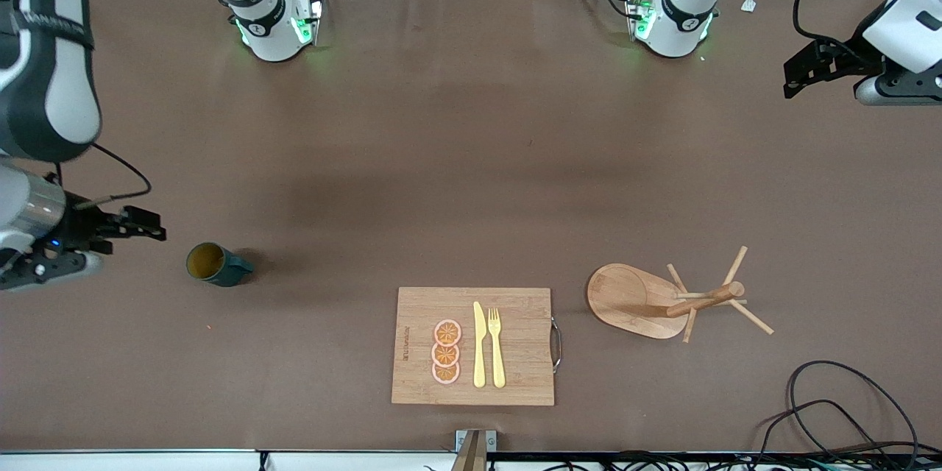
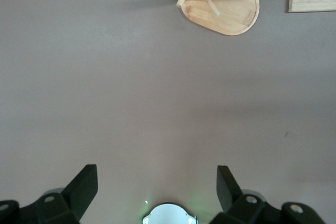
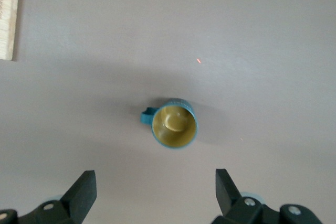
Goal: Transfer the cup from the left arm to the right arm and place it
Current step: 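Open the right gripper and raise it off the mug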
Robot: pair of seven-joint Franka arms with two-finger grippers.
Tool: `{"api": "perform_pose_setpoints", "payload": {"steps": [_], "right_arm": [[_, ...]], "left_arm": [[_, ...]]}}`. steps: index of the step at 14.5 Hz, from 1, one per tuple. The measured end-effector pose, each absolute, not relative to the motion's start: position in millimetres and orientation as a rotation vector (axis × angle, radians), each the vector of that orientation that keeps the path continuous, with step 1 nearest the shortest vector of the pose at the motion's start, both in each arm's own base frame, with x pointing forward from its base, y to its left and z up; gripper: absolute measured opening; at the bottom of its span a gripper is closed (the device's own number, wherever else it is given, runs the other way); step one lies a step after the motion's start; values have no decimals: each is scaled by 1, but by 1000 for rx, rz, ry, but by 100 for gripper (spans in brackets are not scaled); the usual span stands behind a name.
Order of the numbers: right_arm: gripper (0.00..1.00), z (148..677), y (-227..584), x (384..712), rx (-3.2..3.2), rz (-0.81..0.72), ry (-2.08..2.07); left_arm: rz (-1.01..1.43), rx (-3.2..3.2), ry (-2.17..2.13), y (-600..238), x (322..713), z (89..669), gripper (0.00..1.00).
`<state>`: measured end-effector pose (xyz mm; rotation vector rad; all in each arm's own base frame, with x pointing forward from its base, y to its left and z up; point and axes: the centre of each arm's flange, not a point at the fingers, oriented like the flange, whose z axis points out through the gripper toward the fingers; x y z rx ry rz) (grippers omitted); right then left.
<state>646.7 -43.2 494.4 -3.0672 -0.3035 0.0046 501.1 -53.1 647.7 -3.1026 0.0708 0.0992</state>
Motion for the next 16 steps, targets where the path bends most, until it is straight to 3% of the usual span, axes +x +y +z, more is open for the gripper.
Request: {"api": "perform_pose_setpoints", "payload": {"steps": [2,7,13,16], "right_arm": [[100,530,-57,637,-3085,-32,-189],[100,597,-62,614,-3080,47,73],[100,662,-67,588,-3092,-103,142],[100,670,-68,583,-3084,-118,132]], "left_arm": [[100,-3101,71,-53,495,648,100],[96,-3101,73,-53,488,650,100],[82,-3099,89,-59,486,651,100],[69,-3100,90,-59,487,651,100]]}}
